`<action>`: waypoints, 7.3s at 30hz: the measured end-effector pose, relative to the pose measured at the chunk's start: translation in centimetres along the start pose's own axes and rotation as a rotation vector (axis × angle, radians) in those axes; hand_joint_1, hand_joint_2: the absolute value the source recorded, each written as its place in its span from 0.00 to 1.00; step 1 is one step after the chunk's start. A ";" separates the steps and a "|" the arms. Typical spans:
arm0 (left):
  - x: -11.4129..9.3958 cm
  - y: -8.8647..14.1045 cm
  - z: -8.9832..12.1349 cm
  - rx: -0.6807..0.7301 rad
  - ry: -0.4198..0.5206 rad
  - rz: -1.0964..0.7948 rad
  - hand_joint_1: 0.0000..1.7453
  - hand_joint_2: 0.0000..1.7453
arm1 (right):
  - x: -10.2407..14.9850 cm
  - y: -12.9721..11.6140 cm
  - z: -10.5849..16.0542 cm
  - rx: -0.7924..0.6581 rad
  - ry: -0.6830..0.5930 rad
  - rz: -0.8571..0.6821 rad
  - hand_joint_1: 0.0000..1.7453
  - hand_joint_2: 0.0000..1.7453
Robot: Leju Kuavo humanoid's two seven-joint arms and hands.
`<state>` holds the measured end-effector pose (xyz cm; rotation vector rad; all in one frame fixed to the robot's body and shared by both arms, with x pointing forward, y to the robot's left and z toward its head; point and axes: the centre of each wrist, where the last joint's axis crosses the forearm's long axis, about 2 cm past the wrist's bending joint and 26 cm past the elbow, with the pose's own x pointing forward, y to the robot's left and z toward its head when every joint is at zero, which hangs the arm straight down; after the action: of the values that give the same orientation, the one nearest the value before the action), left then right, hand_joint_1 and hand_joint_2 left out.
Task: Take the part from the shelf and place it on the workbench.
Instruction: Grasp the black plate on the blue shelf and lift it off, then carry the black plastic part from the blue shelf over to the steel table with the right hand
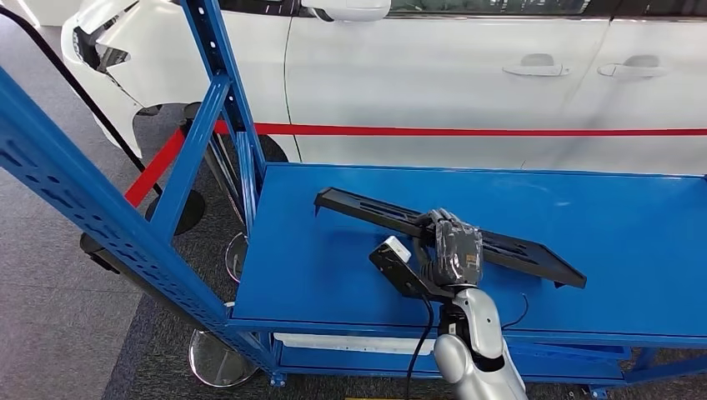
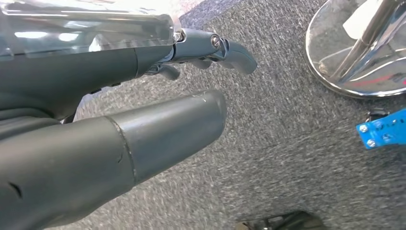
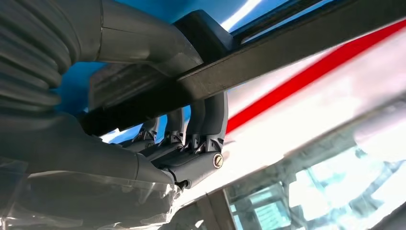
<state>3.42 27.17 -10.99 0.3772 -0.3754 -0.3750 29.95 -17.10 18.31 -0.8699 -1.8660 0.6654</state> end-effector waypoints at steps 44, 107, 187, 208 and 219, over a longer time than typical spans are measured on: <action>-0.8 0.8 -0.3 0.021 -0.098 0.301 0.00 1.00 | 1.2 -11.7 3.2 -0.454 -0.403 -0.860 1.00 1.00; -0.6 0.8 -0.4 -0.023 -0.004 0.307 0.00 1.00 | 0.6 -12.0 6.6 -0.474 -0.406 -0.940 1.00 1.00; -0.8 1.5 -0.6 -0.029 0.053 0.144 0.00 1.00 | -2.6 -9.5 7.7 -0.360 -0.127 -0.768 1.00 1.00; -1.2 1.7 -0.6 -0.020 0.040 0.145 0.00 1.00 | -3.8 -8.4 8.5 -0.322 -0.071 -0.743 1.00 1.00; -1.1 2.0 -0.7 -0.022 0.016 0.139 0.00 1.00 | -5.2 -8.7 9.3 -0.364 -0.031 -0.749 1.00 1.00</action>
<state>3.32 29.53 -11.10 0.3301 -0.3791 -0.2396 20.58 -27.19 18.27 -0.3125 -2.1724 -0.1276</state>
